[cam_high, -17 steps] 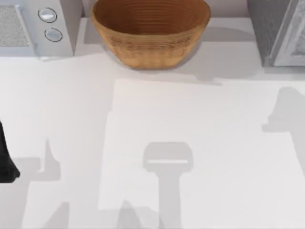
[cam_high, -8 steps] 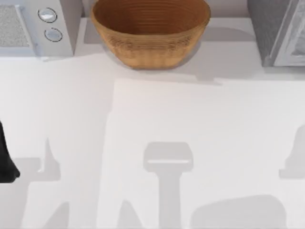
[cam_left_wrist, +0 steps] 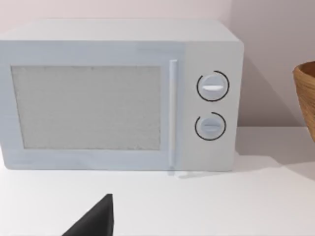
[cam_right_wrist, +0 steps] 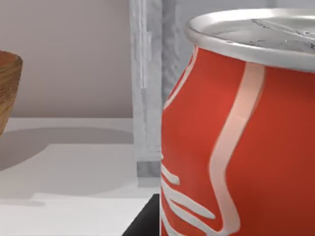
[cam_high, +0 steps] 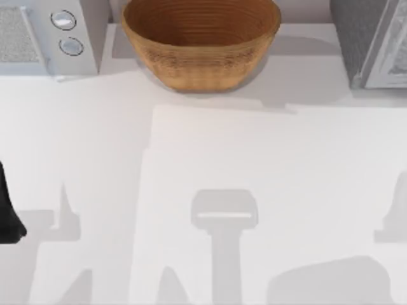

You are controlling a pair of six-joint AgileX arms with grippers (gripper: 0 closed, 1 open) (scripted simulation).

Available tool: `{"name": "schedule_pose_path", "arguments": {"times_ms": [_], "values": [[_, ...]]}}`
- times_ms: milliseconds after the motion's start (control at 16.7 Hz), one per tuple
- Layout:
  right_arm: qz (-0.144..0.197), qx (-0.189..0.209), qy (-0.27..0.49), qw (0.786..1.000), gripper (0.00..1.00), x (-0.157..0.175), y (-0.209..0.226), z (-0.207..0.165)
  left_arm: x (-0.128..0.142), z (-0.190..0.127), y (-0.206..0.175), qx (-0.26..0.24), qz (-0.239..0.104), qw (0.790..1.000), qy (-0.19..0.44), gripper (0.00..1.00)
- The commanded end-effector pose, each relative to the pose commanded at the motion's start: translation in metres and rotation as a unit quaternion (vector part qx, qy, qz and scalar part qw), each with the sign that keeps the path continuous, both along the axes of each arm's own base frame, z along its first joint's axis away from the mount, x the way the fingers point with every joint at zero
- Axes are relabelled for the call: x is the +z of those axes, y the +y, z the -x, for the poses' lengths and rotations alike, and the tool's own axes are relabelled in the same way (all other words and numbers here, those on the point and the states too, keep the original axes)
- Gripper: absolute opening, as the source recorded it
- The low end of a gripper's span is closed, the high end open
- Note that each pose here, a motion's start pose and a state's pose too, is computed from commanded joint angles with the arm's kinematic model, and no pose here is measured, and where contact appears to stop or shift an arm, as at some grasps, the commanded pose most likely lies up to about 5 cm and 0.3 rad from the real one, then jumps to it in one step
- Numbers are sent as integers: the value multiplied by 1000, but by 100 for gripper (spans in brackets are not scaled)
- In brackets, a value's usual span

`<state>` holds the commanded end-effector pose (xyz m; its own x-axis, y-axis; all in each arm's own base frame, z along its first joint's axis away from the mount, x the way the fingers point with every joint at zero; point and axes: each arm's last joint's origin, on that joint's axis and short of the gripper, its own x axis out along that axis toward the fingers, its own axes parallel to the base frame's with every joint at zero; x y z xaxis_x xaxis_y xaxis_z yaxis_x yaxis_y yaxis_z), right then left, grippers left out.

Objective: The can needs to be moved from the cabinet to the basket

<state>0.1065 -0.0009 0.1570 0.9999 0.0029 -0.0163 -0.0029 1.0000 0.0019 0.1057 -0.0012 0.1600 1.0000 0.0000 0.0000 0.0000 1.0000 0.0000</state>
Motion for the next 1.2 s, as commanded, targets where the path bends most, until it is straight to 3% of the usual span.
{"name": "schedule_pose_path", "arguments": {"times_ms": [240,600,900,1080,1200], "values": [[0,-3,-9,1000,0,18,1,-1,0,0,0,0,0,1000,0,100],[0,-8,-31,999,0,113,15,-29,0,0,0,0,0,1000,0,100],[-2,-6,-31,1000,0,192,60,-118,0,0,0,0,0,1000,0,100],[-2,-3,-25,1000,0,208,113,-190,0,0,0,0,0,1000,0,100],[-2,0,-21,1000,0,202,156,-236,0,0,0,0,0,1000,0,100]]}}
